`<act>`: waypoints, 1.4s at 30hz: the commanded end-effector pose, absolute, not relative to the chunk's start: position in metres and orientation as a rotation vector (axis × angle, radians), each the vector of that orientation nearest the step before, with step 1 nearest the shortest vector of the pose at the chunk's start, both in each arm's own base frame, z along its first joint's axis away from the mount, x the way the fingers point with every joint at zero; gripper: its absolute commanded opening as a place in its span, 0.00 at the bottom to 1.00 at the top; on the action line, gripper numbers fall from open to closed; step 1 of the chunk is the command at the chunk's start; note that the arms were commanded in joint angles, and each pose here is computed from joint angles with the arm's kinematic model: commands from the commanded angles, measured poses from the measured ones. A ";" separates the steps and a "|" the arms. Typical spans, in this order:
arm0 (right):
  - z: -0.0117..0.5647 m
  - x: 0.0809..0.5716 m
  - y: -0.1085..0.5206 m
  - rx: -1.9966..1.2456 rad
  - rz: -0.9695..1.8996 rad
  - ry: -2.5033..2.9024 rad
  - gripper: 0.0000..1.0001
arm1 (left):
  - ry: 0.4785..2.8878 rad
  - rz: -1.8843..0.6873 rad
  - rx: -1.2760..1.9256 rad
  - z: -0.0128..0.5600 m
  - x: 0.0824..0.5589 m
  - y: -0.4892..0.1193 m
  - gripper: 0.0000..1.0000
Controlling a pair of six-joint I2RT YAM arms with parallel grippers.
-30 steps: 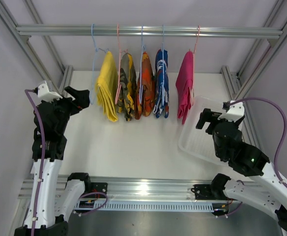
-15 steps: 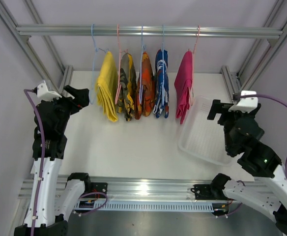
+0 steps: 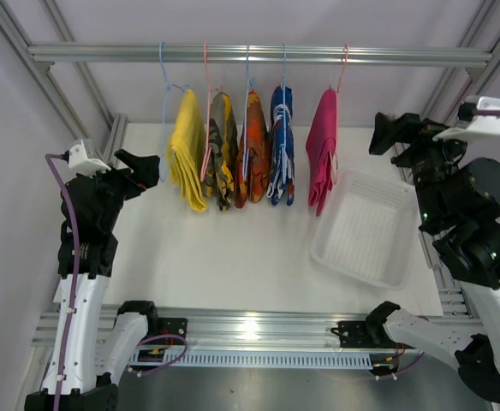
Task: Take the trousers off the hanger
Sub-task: Pick up the hanger from the clothesline.
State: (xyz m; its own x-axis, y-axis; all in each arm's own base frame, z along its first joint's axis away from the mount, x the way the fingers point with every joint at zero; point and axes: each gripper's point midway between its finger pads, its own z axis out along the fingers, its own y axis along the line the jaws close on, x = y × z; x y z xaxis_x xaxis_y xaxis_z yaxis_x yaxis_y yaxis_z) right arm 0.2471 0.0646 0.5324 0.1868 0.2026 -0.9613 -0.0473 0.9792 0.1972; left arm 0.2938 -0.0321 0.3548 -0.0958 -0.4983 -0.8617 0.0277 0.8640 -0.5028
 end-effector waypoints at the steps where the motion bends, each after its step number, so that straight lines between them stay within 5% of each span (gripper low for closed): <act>1: 0.544 0.262 0.095 0.081 0.344 1.385 1.00 | 1.588 -0.469 -0.350 0.362 0.295 -0.034 0.99; 10: 0.550 0.333 0.095 0.111 0.593 1.493 0.99 | 1.604 -0.493 -0.331 0.360 0.297 -0.040 0.99; 18: 0.486 0.410 0.103 0.116 1.016 1.649 0.99 | 1.608 -0.505 -0.325 0.360 0.297 -0.042 0.99; 36: 0.423 0.417 0.155 -0.028 1.504 1.631 0.99 | 1.625 -0.518 -0.316 0.356 0.299 -0.045 0.99; 39: 0.415 0.419 0.160 -0.008 1.566 1.635 0.89 | 1.621 -0.516 -0.315 0.357 0.299 -0.045 0.99; 42: 0.418 0.418 0.165 -0.023 1.612 1.603 0.48 | 1.625 -0.518 -0.314 0.356 0.299 -0.045 0.99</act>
